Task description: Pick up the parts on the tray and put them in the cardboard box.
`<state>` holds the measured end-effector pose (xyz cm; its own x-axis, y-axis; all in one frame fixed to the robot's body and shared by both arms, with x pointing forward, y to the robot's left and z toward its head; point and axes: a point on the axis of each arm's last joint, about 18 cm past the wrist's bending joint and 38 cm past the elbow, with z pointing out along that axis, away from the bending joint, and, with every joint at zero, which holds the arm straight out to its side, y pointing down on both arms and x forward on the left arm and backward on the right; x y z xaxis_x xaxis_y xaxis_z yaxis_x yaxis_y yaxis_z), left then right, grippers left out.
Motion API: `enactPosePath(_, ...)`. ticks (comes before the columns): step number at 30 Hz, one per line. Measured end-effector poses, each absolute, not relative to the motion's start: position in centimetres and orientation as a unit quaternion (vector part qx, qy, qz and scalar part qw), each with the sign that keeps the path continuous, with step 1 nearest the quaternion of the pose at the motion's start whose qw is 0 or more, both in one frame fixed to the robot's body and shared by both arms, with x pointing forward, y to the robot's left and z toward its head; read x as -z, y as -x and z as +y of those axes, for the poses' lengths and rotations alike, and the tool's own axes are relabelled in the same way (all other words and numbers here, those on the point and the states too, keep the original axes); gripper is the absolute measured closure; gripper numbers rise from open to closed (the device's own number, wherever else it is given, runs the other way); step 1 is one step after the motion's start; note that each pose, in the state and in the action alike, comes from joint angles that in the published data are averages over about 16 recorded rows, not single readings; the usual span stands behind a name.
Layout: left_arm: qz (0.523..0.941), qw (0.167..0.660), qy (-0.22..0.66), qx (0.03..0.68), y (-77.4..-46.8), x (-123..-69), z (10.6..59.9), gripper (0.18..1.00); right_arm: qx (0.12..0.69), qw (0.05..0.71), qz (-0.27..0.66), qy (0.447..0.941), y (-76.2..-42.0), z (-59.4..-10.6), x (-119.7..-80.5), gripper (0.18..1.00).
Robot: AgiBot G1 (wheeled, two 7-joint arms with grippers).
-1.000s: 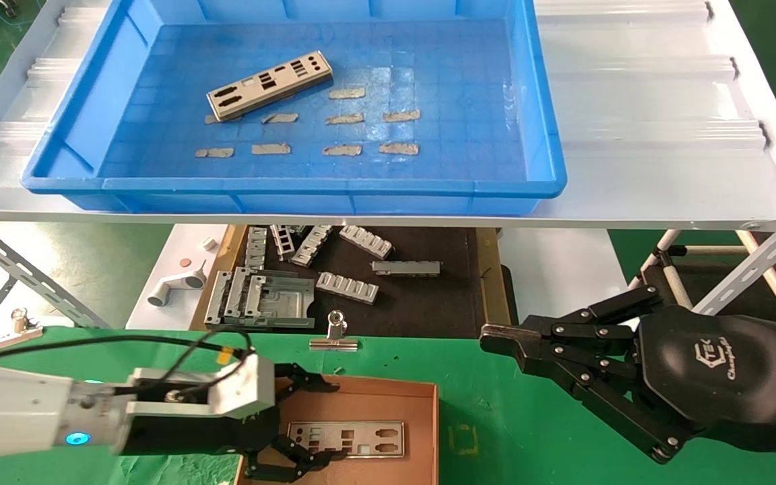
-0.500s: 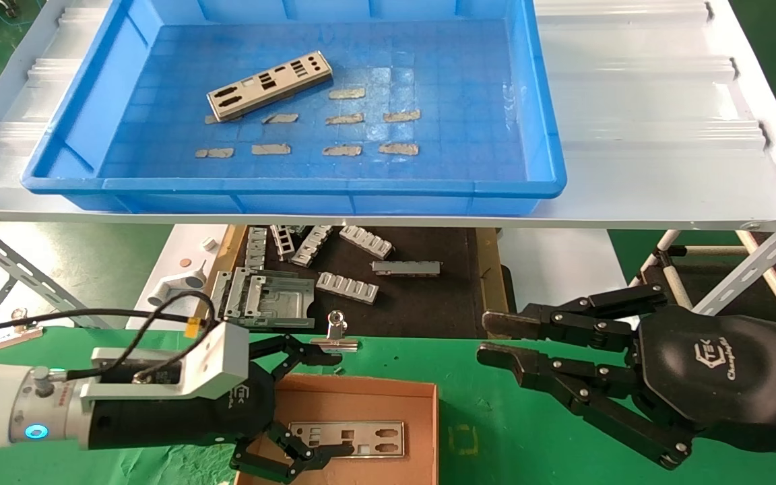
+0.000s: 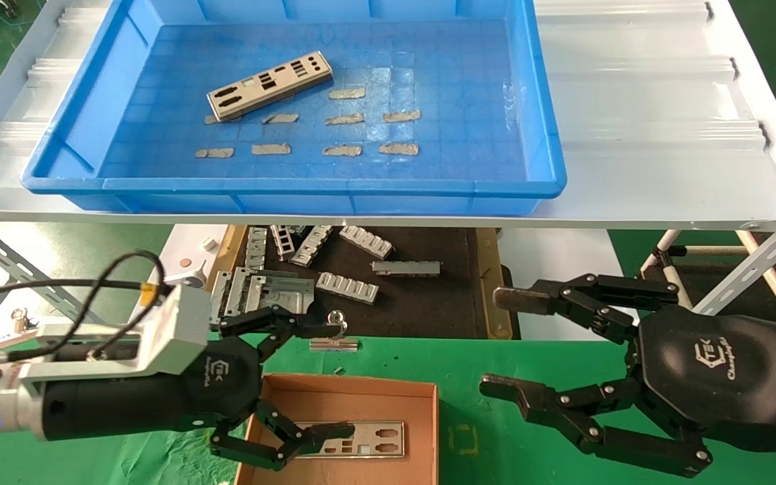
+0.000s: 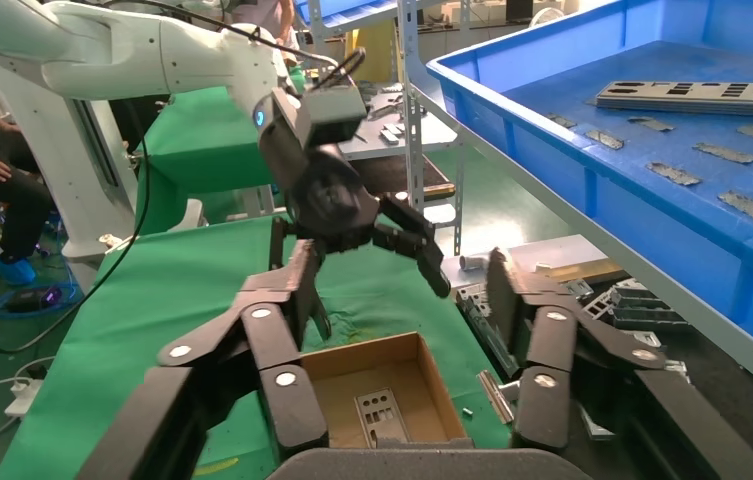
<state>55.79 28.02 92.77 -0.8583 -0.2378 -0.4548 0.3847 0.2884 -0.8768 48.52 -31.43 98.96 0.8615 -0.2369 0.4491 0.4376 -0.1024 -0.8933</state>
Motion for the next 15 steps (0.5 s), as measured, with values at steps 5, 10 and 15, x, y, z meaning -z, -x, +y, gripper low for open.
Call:
enactPosePath(5, 0.748, 0.258, -0.054, 0.61, -54.6, -93.9, 28.3, 0.184, 0.253, 0.666, -0.072, 0.698, -48.5, -31.4, -99.0, 0.513)
enactPosePath(10, 0.737, 0.255, -0.062, 0.623, -53.4, -95.1, 28.5, 0.184, 0.253, 0.666, -0.072, 0.698, -48.5, -31.4, -99.0, 0.403)
enactPosePath(15, 0.728, 0.252, -0.07, 0.634, -52.1, -96.2, 28.9, 0.184, 0.253, 0.666, -0.072, 0.698, -48.5, -31.4, -99.0, 0.317)
